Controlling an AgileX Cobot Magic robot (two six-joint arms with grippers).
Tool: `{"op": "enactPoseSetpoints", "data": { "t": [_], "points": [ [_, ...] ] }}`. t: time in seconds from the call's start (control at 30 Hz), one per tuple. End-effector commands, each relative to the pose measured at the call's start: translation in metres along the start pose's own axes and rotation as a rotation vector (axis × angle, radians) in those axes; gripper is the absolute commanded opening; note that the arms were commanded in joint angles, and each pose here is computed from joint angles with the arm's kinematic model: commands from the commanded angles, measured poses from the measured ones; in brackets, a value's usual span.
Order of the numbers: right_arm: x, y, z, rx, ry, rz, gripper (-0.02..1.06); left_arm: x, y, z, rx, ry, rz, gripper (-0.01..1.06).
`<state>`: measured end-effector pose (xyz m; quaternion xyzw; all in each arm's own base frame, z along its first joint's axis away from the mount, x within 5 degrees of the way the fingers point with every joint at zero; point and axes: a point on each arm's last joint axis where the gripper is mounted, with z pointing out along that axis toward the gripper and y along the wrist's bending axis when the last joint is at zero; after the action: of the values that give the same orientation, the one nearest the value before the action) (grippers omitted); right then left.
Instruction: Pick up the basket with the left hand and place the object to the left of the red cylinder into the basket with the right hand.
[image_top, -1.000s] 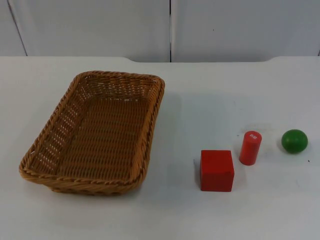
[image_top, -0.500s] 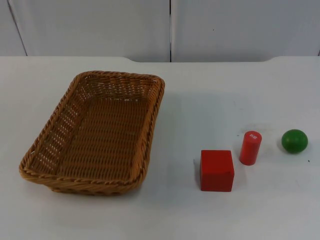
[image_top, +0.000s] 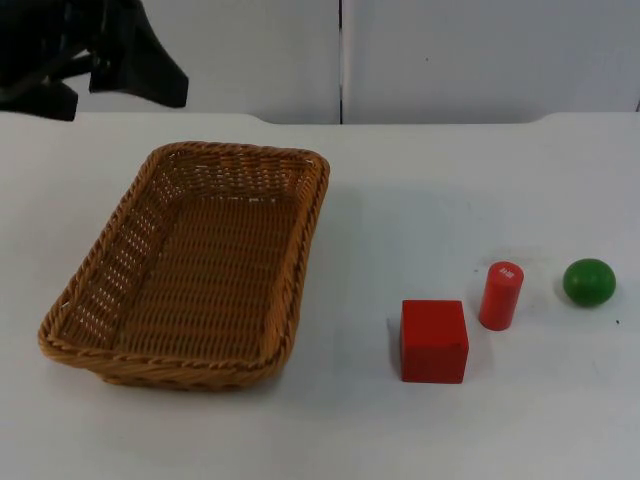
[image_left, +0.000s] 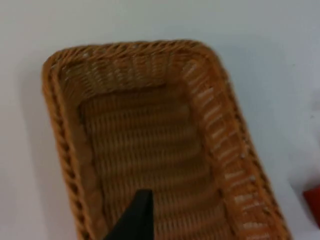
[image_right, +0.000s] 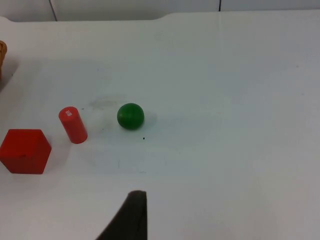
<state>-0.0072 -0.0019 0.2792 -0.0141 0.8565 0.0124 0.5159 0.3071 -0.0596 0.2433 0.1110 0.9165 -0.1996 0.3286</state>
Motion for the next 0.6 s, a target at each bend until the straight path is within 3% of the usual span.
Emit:
{"op": "enactPoseSetpoints", "data": {
  "t": [0.0,0.27,0.57],
  "points": [
    [-0.001,0.000,0.000,0.011,-0.011,-0.007,1.05,0.000,0.005,0.007,-0.038,0.010,-0.005,1.05],
    [-0.001,0.000,0.000,0.011,-0.011,-0.007,1.05,0.006,0.019,0.030,-0.084,0.047,-0.011,1.05],
    [-0.001,0.000,0.000,0.011,-0.011,-0.007,1.05,0.000,0.033,0.060,-0.086,0.132,-0.044,1.05]
  ]
}}
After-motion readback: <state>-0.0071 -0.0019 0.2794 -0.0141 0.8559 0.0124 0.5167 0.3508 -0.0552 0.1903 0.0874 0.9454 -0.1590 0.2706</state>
